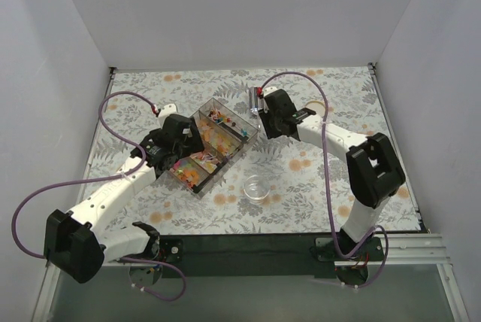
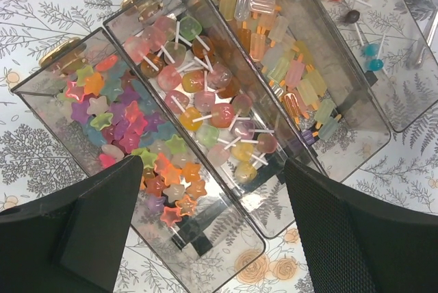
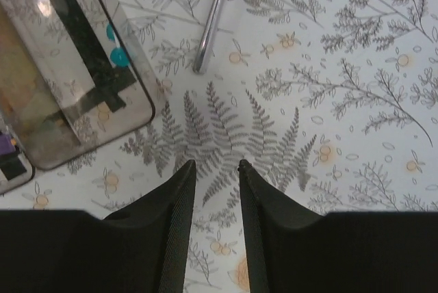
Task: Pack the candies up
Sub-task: Pick up the spatula from the center of the board.
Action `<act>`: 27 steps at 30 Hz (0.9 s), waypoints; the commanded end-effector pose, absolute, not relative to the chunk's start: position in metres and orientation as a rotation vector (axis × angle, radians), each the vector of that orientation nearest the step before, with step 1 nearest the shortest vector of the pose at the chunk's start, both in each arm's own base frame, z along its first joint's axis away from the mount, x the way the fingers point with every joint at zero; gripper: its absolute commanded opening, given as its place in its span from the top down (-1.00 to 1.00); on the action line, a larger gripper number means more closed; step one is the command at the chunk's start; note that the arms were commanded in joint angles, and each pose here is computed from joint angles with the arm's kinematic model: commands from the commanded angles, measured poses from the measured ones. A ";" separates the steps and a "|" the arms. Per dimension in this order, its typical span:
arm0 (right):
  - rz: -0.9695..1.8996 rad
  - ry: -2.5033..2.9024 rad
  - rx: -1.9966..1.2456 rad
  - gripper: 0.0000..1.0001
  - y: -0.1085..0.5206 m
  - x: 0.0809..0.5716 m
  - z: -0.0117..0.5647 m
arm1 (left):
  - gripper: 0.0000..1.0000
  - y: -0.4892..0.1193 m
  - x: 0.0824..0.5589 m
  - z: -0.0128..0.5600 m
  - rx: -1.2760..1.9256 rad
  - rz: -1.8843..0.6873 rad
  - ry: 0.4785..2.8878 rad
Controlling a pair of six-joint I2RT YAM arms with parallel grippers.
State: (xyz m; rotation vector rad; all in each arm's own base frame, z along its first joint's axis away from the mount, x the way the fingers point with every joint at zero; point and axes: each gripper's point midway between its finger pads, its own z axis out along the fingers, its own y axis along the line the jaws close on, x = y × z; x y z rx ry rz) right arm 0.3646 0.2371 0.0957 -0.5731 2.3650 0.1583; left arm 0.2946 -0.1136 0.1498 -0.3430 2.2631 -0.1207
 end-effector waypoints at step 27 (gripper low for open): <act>0.091 2.191 -0.592 0.94 0.262 0.455 0.052 | -0.66 -0.137 0.314 0.186 -0.376 -0.239 2.227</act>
